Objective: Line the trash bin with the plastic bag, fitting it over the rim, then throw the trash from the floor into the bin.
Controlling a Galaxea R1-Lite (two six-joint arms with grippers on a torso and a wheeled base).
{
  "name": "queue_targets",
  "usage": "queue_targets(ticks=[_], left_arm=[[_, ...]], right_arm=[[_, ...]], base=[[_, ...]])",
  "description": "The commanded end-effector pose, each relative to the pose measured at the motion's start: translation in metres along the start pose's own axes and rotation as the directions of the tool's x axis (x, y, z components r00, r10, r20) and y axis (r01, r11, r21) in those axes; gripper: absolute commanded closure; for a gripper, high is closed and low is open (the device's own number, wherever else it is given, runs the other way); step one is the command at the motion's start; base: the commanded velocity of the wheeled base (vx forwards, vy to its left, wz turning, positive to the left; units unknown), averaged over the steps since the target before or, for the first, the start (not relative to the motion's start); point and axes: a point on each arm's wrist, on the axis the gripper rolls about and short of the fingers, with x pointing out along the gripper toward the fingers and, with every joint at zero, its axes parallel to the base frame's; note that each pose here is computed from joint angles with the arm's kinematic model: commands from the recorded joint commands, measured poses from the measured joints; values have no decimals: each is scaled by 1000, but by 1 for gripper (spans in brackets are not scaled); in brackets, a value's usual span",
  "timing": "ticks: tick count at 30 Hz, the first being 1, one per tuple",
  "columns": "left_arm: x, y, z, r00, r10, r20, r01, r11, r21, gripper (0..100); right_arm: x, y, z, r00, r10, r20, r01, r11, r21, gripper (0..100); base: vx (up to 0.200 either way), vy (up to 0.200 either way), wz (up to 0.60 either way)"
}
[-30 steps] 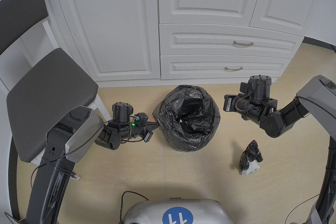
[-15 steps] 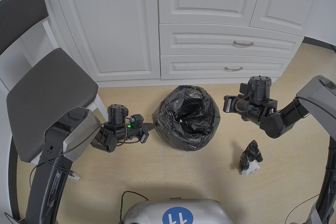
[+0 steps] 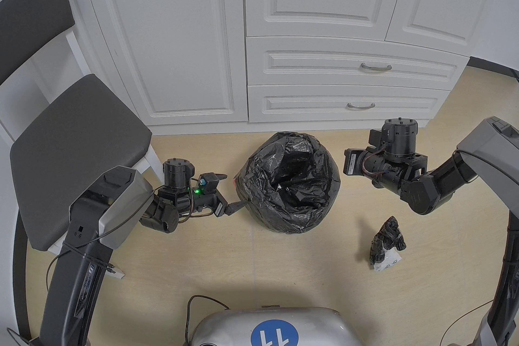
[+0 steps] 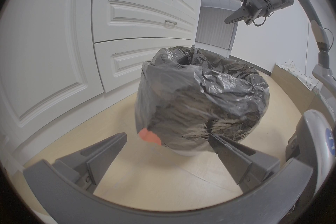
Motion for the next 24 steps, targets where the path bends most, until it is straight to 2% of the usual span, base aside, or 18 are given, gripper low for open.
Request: queue_targets(ticks=[1, 11, 12, 24], left_arm=[[17, 0, -5, 1000, -12, 11, 12, 1000, 9, 0], [29, 0, -7, 998, -43, 42, 41, 999, 33, 0], [29, 1, -8, 998, -44, 43, 42, 998, 38, 100], [23, 9, -12, 997, -11, 75, 8, 999, 53, 100]], right_arm=[[1, -1, -1, 1000, -1, -2, 1, 1000, 0, 100], [0, 0, 0, 1000, -1, 0, 1, 1000, 0, 100], [0, 0, 0, 1000, -1, 0, 1, 1000, 0, 100], [0, 0, -1, 1000, 0, -3, 0, 1000, 1, 100]], base=[[0, 0, 0], [0, 0, 0], [0, 0, 0], [0, 0, 0]])
